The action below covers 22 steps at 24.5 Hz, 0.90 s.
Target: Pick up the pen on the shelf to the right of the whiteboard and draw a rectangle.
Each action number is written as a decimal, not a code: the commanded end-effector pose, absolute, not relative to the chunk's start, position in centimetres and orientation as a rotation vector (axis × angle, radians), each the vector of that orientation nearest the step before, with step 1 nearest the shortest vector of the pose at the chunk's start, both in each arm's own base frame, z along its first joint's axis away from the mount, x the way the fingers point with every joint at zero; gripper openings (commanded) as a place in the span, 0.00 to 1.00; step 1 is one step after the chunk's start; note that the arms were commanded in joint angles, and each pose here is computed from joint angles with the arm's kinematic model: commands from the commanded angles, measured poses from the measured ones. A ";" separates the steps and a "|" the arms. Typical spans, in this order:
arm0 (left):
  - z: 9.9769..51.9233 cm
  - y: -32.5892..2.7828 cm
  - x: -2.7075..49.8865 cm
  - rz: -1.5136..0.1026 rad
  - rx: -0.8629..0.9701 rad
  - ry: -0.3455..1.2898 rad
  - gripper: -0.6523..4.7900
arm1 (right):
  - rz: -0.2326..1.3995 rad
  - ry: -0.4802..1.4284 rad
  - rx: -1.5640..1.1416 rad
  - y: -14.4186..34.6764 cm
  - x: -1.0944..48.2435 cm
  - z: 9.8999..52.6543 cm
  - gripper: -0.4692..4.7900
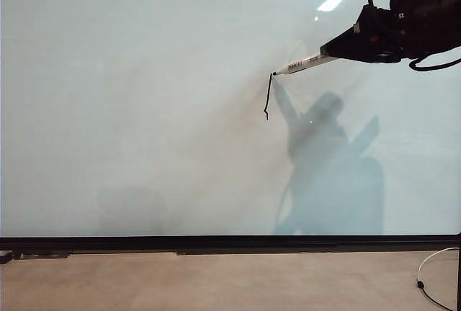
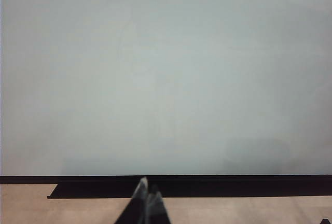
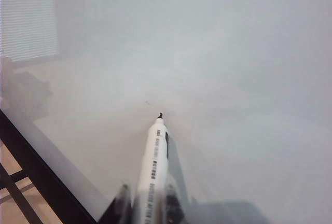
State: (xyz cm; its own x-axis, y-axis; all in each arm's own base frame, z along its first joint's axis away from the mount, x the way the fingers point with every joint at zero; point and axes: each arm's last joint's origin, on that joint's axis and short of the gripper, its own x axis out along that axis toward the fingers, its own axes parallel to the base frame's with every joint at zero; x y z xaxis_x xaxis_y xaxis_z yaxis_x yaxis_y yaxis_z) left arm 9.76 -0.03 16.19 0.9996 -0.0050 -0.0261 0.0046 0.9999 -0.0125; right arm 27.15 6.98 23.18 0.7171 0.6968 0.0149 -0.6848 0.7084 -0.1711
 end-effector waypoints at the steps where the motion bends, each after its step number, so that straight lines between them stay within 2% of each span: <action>1: 16.3 0.0 9.7 -0.005 -0.008 0.018 0.11 | 0.758 -0.108 -0.158 7.0 27.2 23.6 0.08; 22: 16.3 0.0 9.7 -0.005 -0.008 0.018 0.11 | 0.712 -0.112 -0.159 6.9 27.4 23.9 0.08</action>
State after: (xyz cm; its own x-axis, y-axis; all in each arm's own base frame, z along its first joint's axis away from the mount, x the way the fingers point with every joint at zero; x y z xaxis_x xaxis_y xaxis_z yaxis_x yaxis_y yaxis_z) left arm 9.76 -0.03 16.19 0.9996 -0.0050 -0.0261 0.0046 0.9999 -0.0121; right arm 27.46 6.99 23.32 0.7377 0.6749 0.0191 -0.6625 0.7290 -0.1722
